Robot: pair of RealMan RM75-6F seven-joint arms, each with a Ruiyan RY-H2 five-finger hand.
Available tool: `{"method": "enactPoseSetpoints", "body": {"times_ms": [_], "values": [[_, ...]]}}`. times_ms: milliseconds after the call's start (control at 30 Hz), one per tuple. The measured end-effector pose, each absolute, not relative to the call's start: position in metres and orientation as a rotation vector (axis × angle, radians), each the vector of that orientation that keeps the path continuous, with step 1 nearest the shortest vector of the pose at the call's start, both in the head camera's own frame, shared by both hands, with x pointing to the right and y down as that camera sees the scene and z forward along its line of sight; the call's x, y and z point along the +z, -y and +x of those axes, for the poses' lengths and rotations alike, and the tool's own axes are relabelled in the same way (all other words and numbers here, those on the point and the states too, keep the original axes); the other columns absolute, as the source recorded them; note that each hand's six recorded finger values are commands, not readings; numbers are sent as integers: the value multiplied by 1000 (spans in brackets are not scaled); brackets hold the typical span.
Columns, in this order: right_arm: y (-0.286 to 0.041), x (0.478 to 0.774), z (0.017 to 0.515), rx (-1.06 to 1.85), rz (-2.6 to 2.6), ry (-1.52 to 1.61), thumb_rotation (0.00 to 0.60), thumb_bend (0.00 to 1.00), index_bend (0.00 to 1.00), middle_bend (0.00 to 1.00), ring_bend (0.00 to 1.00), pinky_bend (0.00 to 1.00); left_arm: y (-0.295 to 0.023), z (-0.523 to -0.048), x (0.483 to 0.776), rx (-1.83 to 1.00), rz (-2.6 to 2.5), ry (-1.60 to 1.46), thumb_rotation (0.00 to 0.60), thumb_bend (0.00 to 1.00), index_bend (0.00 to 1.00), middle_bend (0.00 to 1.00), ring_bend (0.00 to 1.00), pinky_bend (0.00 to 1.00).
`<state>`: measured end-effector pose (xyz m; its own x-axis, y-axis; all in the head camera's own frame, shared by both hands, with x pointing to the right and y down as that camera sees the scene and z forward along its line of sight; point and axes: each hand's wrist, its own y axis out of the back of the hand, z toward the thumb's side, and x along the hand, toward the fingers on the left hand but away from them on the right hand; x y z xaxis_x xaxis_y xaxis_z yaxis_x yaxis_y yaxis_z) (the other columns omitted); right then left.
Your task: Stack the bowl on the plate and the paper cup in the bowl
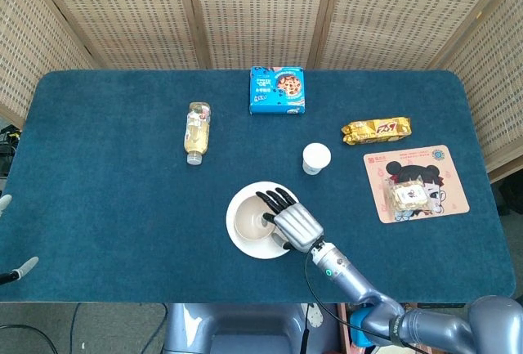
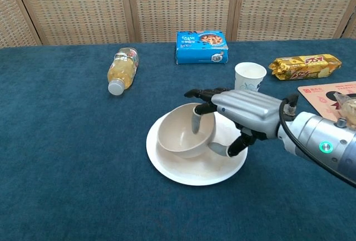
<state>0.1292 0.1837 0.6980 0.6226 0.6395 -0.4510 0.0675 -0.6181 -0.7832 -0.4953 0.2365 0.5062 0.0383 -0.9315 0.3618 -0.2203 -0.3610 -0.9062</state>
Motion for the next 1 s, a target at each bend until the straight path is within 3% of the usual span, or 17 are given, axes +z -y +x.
{"method": "enactPoseSetpoints", "body": {"times_ms": [200,367,533,800,1000], "values": [[-184,684,138,965,-2071,544,600,274,11,0,0,0,-236,-496,506,-1368,-1656,-1183,600,0,0,0,0,0],[-182,655,143,915,-2083,591,600,274,11,0,0,0,-236,-495,507,-1375,-1656,-1179,600,0,0,0,0,0],[-162,630,152,893,-2020,640,600,274,13,0,0,0,-236,-494,508,-1377,-1654,-1173,600,0,0,0,0,0],[-107,630,171,1062,-1958,746,600,274,158,0,0,0,-235,-495,505,-1385,-1599,-1179,600,0,0,0,0,0],[-68,651,193,1237,-1893,769,600,274,280,0,0,0,-231,-494,511,-1409,-1591,-1167,600,0,0,0,0,0]]}}
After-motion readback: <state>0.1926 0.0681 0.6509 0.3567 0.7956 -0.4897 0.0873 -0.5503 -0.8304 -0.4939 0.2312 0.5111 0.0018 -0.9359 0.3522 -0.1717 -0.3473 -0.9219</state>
